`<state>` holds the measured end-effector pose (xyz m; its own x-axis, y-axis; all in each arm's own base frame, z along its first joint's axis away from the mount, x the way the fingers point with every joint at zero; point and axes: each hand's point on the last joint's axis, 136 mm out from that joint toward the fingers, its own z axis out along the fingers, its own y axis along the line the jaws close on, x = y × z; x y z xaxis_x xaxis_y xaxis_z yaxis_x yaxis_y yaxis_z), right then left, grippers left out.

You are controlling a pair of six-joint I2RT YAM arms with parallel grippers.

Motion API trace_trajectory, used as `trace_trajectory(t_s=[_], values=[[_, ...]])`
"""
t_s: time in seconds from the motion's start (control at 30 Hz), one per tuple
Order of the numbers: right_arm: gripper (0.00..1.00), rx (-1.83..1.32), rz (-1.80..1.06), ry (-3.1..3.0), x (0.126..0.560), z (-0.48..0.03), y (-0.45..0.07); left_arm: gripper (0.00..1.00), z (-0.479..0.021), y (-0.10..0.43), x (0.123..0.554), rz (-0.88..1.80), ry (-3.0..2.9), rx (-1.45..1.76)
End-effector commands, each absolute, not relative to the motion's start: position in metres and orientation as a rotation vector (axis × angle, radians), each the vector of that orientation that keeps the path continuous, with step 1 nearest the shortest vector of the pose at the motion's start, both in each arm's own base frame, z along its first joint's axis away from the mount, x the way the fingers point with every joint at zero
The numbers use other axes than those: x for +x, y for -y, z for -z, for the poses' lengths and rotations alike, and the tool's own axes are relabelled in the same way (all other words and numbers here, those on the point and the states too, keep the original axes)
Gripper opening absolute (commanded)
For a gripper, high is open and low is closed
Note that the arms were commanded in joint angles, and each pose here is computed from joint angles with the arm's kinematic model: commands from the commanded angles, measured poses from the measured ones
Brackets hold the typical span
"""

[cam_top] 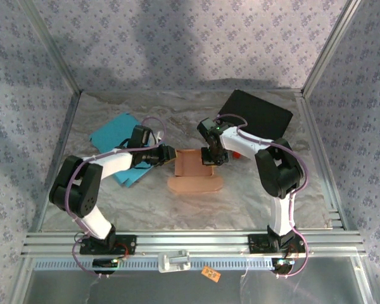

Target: Fold the paper box

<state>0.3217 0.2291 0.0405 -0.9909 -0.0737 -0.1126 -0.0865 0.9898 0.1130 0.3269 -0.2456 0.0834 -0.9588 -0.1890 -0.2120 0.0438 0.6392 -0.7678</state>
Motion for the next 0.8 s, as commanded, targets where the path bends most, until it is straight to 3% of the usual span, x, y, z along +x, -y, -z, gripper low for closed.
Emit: trace_trajectory(t_s=[0.0, 0.5, 0.77], values=[[0.00, -0.144, -0.177, -3.053, 0.320, -0.038, -0.229, 0.27, -0.082, 0.246, 0.326, 1.255, -2.584, -0.091], [0.00, -0.152, -0.191, -3.052, 0.320, -0.038, -0.233, 0.15, -0.067, 0.251, 0.326, 1.245, -2.621, -0.100], [0.00, -0.156, -0.192, -3.051, 0.320, -0.038, -0.234, 0.18, -0.057, 0.254, 0.319, 1.155, -2.692, -0.050]])
